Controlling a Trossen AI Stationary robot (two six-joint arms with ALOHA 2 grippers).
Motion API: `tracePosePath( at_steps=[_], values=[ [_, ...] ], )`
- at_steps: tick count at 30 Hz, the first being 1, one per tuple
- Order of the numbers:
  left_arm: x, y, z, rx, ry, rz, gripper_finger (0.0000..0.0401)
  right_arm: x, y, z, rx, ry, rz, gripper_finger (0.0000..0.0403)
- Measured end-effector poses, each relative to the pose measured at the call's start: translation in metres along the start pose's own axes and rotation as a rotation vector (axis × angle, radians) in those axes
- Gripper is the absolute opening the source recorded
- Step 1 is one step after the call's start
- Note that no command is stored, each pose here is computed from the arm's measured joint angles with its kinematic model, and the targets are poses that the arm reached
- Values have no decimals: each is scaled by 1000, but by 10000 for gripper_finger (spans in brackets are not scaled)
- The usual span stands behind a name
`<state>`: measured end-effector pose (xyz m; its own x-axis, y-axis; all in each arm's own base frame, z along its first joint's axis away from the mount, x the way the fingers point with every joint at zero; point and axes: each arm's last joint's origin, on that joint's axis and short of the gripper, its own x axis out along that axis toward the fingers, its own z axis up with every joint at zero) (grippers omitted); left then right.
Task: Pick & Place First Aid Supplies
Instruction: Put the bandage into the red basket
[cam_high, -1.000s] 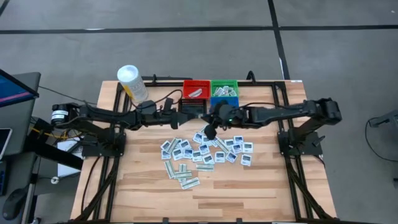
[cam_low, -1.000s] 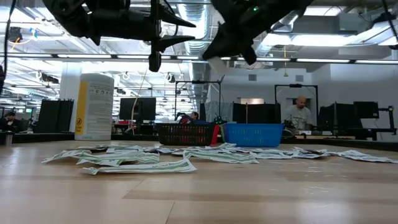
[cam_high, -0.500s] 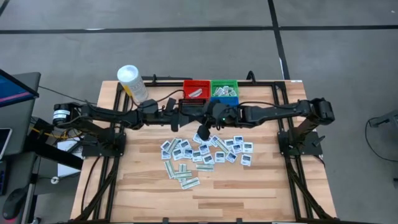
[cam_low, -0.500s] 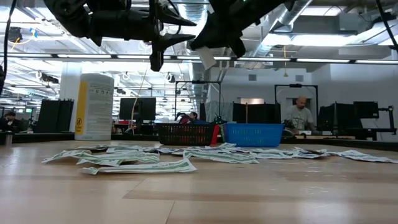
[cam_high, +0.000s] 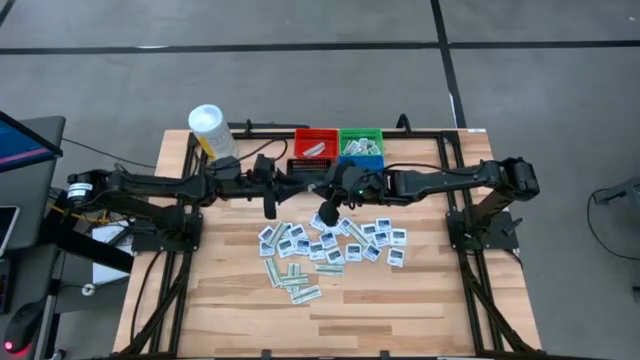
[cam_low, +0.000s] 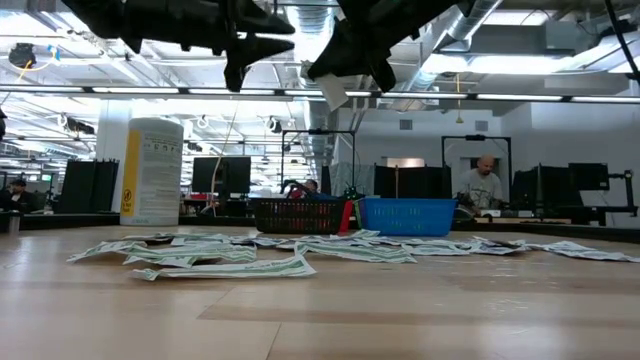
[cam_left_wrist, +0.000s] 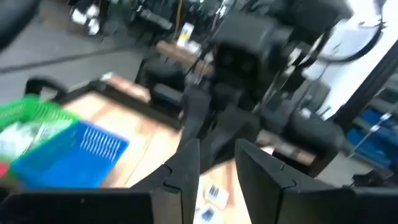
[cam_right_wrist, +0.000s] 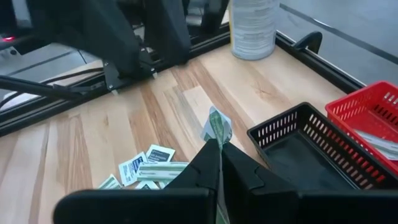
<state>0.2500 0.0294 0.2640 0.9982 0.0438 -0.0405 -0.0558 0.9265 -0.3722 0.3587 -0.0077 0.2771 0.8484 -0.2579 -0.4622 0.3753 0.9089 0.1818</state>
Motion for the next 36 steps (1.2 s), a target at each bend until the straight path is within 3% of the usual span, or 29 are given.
tracePosePath(
  at_steps=[12, 36],
  values=[
    [13, 6, -21, -290, 100, 49, 104, 0, 1, 3, 11, -28, 10, 4],
    [17, 7, -20, -297, 59, 35, 104, -2, 9, 2, 6, -32, 65, 6]
  ],
)
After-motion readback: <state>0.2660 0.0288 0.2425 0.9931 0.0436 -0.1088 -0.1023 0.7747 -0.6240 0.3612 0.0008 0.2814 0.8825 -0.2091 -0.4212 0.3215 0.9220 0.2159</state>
